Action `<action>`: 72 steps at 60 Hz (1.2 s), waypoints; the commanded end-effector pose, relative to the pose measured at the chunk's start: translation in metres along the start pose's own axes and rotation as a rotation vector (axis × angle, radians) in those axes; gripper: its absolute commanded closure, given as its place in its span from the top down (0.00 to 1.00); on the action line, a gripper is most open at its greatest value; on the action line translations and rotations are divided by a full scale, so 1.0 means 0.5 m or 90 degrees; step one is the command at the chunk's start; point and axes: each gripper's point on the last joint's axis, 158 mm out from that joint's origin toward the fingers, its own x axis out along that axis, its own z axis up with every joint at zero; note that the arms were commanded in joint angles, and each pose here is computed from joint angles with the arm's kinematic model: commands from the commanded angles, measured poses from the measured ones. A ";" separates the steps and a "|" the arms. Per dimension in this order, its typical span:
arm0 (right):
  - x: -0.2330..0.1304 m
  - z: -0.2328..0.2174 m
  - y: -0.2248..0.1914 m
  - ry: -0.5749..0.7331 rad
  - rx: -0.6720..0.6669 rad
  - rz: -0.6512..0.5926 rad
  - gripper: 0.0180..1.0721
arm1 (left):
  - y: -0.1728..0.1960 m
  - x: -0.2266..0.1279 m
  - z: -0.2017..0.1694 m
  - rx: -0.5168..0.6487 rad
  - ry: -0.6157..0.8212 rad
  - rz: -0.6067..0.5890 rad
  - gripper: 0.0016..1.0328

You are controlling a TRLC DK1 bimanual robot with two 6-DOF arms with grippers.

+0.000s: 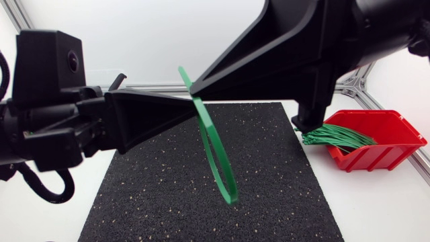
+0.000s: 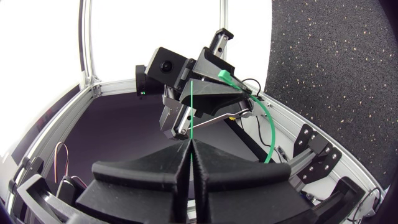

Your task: Take a green cable tie from the red box, thread the tail through the head to close it, then place it in the transparent bin on the left.

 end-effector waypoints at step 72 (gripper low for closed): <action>-0.004 0.062 -0.097 -0.018 0.182 -0.056 0.05 | 0.080 0.014 0.003 0.038 -0.036 0.078 0.03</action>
